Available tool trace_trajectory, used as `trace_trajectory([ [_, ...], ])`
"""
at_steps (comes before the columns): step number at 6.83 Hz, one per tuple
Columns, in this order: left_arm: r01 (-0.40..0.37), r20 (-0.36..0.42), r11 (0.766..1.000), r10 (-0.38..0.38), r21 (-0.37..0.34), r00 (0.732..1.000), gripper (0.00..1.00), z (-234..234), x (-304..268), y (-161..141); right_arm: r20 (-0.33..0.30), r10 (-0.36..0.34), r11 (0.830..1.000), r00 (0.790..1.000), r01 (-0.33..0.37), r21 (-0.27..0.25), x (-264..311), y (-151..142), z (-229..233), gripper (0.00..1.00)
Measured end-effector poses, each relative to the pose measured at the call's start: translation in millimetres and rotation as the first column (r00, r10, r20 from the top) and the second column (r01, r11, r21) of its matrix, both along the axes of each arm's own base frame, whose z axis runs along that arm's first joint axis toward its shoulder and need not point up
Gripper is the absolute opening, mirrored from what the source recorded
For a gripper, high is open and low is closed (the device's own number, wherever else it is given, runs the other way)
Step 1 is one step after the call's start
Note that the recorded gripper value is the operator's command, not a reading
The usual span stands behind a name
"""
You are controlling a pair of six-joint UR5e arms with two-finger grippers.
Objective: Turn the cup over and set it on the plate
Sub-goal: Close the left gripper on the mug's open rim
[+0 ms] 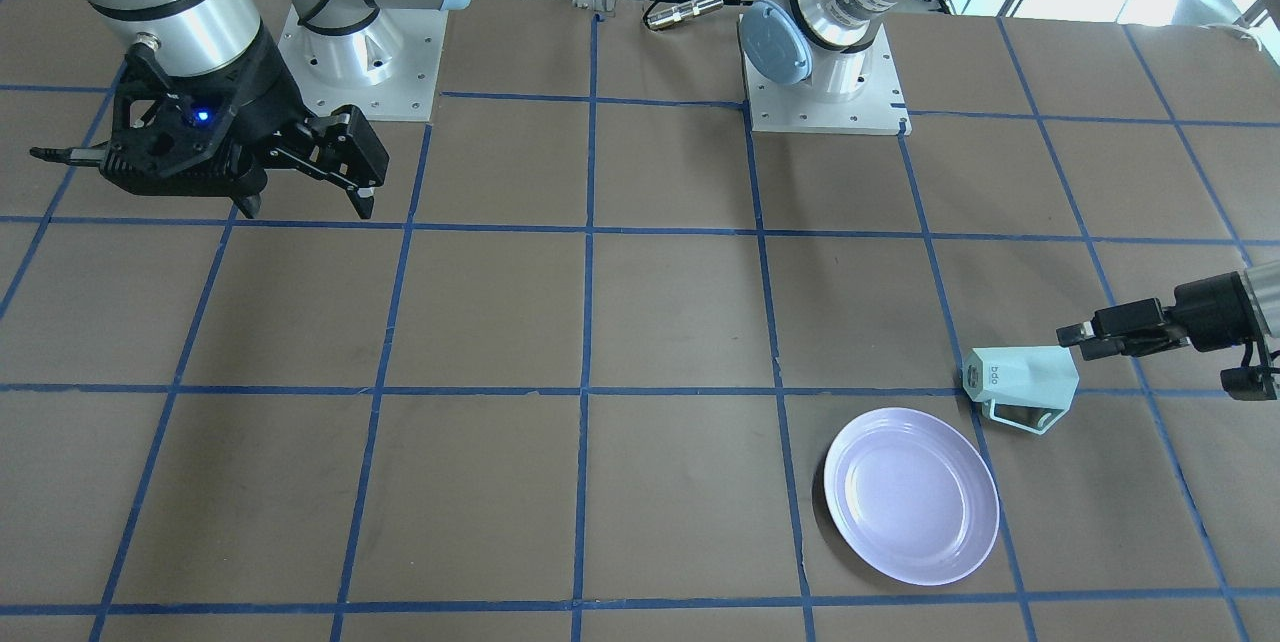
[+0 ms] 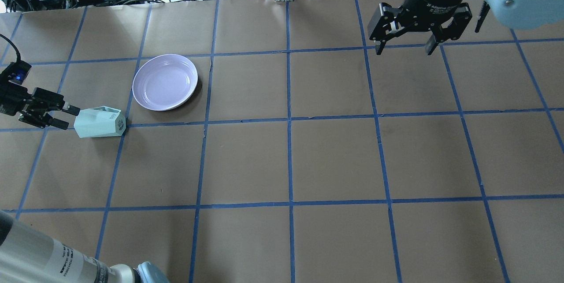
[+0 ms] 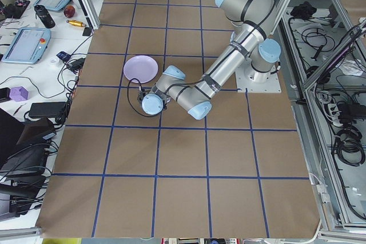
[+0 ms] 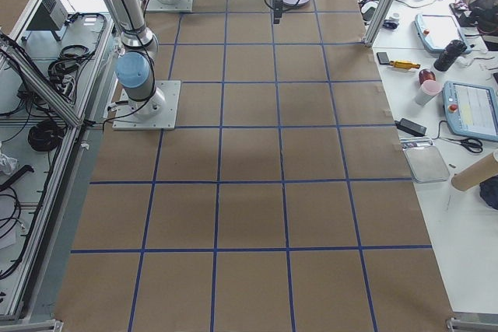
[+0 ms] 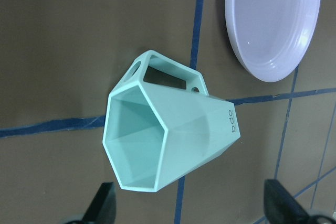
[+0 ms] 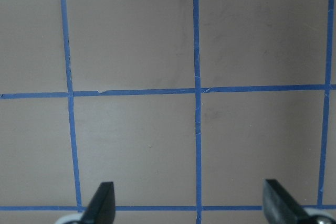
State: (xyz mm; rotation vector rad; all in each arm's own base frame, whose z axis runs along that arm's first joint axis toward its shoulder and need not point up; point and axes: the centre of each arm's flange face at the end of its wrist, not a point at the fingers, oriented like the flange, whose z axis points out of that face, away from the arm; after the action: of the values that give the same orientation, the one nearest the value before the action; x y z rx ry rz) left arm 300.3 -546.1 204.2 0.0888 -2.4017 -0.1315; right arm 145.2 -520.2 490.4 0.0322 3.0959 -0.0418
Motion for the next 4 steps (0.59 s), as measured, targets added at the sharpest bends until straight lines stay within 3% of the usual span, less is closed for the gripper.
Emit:
trace_trajectory([
  [1, 0.009, -0.038, 1.0, -0.009, -0.008, 0.999, 0.89, -14.3, -1.5, -1.4, 0.0, 0.0, 1.0, 1.0, 0.0, 0.0, 0.0, 0.0, 0.0, 1.0],
  [3, 0.023, -0.092, 1.0, -0.022, 0.002, 0.996, 0.53, -29.9, -3.9, -1.7, 0.0, 0.0, 1.0, 1.0, 0.0, 0.0, 0.0, 0.0, 0.0, 1.0],
  [4, 0.03, -0.11, 1.0, -0.028, 0.01, 0.993, 0.44, -31.1, -5.2, -0.9, 0.0, 0.0, 1.0, 1.0, 0.0, 0.0, 0.0, 0.0, 0.0, 1.0],
])
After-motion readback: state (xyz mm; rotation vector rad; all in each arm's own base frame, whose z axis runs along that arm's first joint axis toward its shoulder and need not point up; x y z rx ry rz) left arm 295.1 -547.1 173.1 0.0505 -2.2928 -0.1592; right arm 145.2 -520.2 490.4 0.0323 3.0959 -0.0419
